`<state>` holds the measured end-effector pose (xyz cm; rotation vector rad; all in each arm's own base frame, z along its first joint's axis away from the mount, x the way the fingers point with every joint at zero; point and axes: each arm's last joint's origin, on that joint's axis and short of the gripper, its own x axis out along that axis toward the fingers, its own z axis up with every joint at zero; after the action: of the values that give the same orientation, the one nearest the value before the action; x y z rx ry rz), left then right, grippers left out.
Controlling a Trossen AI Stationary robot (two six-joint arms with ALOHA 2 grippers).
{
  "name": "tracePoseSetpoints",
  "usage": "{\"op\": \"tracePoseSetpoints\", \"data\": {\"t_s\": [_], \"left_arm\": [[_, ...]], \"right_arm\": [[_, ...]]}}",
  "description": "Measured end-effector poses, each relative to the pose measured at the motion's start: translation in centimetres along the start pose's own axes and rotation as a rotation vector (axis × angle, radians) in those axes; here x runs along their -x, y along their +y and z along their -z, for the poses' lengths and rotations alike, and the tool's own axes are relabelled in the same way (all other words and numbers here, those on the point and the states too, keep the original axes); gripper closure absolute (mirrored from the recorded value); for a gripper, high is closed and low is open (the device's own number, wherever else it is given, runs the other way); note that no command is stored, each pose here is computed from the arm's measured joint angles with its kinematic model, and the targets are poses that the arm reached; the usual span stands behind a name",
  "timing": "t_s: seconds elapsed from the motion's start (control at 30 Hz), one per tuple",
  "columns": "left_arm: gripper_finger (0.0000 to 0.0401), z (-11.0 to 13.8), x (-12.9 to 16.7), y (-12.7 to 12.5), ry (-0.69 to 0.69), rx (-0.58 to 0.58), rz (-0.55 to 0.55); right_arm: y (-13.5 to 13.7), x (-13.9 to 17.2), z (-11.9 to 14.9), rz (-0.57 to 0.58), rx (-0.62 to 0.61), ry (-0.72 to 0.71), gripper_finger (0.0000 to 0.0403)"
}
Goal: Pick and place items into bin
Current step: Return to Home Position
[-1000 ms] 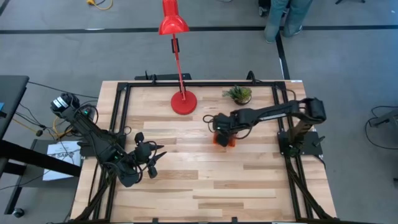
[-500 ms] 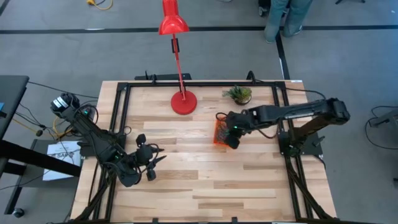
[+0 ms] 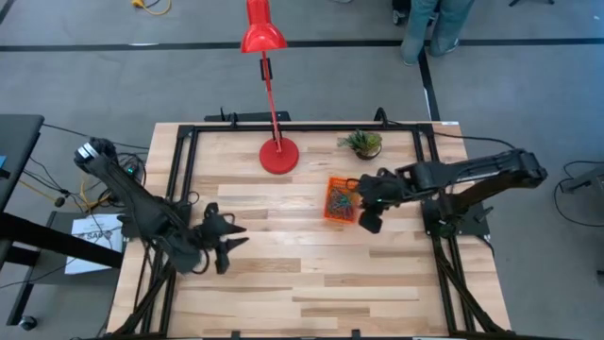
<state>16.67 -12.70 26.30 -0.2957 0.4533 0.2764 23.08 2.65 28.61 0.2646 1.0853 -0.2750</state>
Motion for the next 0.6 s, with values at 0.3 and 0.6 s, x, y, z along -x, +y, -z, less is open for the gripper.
{"op": "tracePoseSetpoints", "data": {"t_s": [0.3,0.6], "left_arm": [[0.0282,-3.4,6.5,5.5,-0.111,0.097,0.138],[0.0282,-1.2,6.2,7.7,-0.200,0.051,0.219]], "right_arm": [[-2.4,5.3,5.1,-0.125,-0.003,-0.200,0.0341],[-3.7,2.8,11.6,-0.581,0.248,-0.761,0.0341]]}}
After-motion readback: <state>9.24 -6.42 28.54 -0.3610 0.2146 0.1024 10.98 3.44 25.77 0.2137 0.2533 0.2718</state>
